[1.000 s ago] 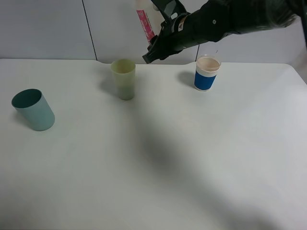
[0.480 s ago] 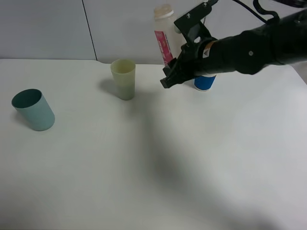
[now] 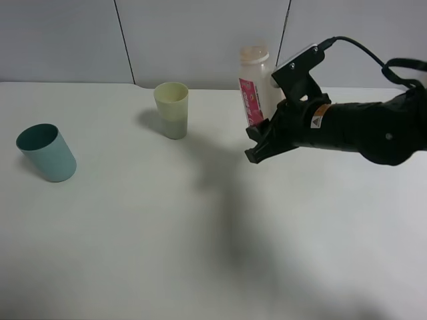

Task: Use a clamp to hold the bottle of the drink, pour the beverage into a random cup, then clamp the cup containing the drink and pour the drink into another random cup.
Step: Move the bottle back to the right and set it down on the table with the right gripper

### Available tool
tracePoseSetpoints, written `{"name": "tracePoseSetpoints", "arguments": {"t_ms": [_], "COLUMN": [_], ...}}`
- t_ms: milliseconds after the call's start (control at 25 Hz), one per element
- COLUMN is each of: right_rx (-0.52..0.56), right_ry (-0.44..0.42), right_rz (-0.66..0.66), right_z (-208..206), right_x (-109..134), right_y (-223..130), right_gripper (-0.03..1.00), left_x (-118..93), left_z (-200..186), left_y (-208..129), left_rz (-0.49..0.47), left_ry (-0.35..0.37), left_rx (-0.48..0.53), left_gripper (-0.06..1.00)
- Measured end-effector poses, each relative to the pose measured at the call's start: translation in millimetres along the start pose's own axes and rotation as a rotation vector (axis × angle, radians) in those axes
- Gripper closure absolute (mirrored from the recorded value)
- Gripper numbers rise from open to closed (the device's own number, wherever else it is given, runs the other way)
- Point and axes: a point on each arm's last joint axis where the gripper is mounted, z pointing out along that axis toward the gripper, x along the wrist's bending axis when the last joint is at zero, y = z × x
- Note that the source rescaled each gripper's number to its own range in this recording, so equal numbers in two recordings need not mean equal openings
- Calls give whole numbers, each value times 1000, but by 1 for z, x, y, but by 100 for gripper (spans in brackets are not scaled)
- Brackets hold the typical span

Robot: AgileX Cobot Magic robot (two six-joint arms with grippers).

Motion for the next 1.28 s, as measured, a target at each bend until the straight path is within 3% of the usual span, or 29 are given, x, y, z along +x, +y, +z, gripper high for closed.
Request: {"name": "tracePoseSetpoints", "arguments": {"t_ms": [240,440,680,1040,1280], "right_rx": [-40,-113,-90,-160,-174], "right_ry": [-35,-130,-173,-264,-299], "right_rz": [-9,2,8,31,122], "right_z": [-11,-22,-23,-9,0], "right_x": [8,7,10,8,8], "right_y": [-35,-55,-83,-98,-111], "right_gripper": [94,94,94,94,94], "left_x": [0,0,0,0,0], "left_z": [0,0,0,0,0], "left_y": [0,0,0,0,0], "left_rz": [0,0,0,0,0], "left_ry": [0,0,0,0,0], "left_rx": [0,0,0,0,0], "left_gripper": [-6,-6,-6,-6,-6]}}
